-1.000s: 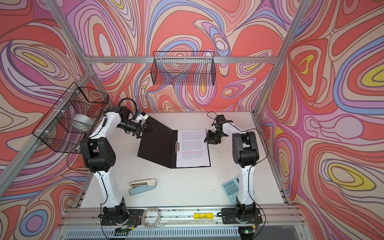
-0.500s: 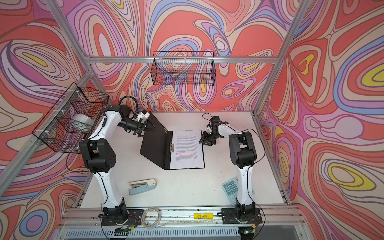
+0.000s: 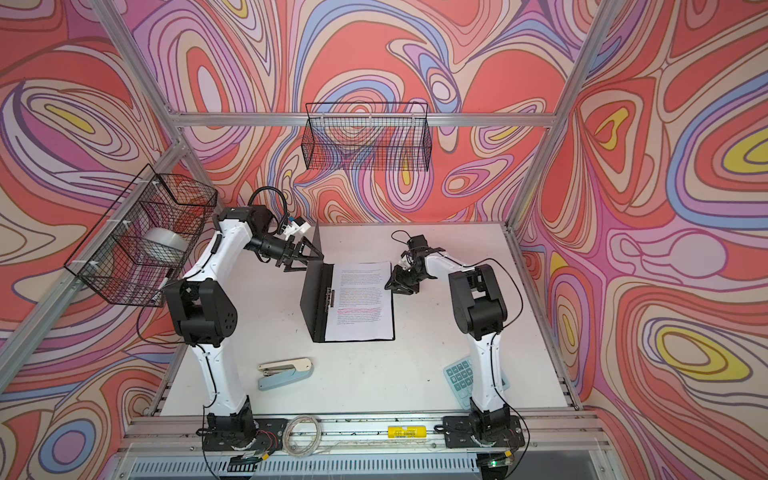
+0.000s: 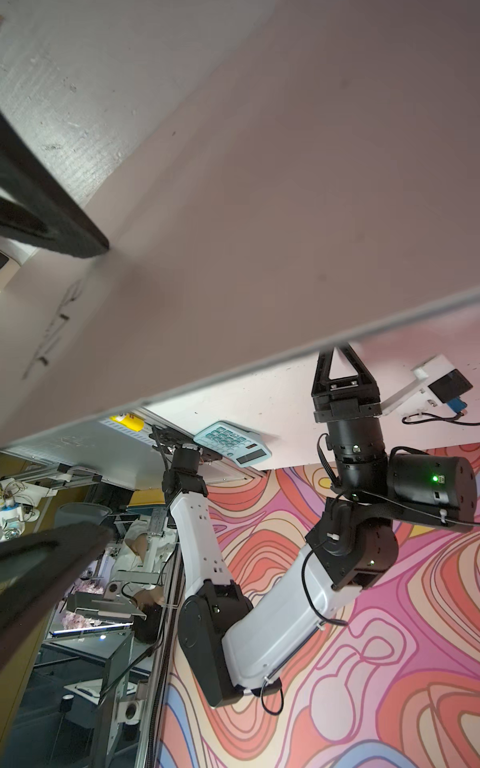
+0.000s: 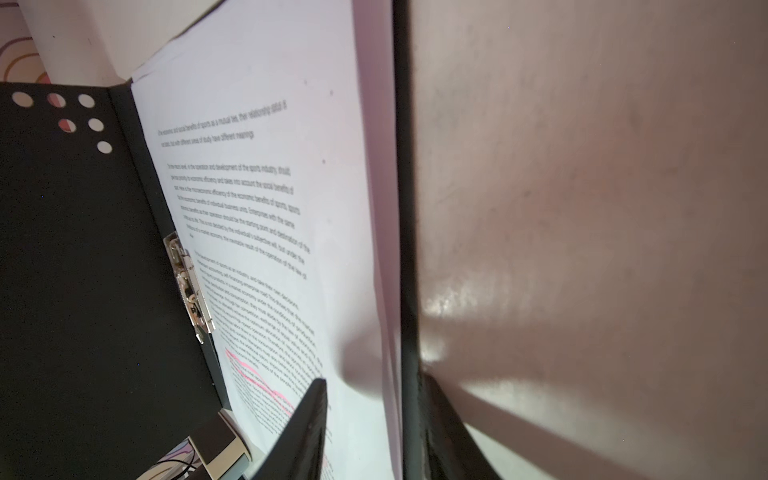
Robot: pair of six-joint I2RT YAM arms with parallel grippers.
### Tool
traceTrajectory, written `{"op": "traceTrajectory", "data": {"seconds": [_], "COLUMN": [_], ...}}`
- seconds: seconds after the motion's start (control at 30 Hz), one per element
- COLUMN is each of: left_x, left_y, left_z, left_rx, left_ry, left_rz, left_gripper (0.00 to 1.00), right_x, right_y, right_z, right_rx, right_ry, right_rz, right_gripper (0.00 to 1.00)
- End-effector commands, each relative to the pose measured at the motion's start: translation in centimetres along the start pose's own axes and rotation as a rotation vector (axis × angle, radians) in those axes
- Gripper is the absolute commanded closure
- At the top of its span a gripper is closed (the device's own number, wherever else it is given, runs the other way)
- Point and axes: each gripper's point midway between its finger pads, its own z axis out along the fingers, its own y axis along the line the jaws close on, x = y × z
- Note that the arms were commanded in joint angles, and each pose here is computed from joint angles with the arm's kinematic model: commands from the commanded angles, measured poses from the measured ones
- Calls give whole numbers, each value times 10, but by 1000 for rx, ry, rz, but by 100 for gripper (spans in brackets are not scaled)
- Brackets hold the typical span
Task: Put the files into the folder
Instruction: 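Lift the empty black cover upright with the left gripper while right gripper holds the sheets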
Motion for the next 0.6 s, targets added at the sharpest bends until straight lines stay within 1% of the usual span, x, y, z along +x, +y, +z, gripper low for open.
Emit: {"op": "traceTrajectory", "data": {"seconds": [0.0,0.13,0.37,0.43,0.47,0.57], "left_x": [-1,-3,-5,-6,-6,-8], "left_y": [-14,-13,-16,-19,-20,-26], "left_z": [-4,-3,-1,0,1,5], "left_rx": [-1,-10,-14,-13,-13,-8], "left_ry": [-11,-13,-13,-13,-13,-13], "left_rz": [36,39,44,48,55,73], "left_gripper": [0,0,0,0,0,0], "right_x": [9,0,-18,-18,-17,-8], "right_y": [-21,-10,23,40,52,92], "right_z": [7,-11,-70,-85,-90,-97], "right_rx": [91,100,137,97,52,-154], "right_ry": [-3,-48,-199,-220,-216,-174], "right_rz": [53,30,-52,-74,-87,-102], "right_gripper": [59,59,59,58,58,57]}}
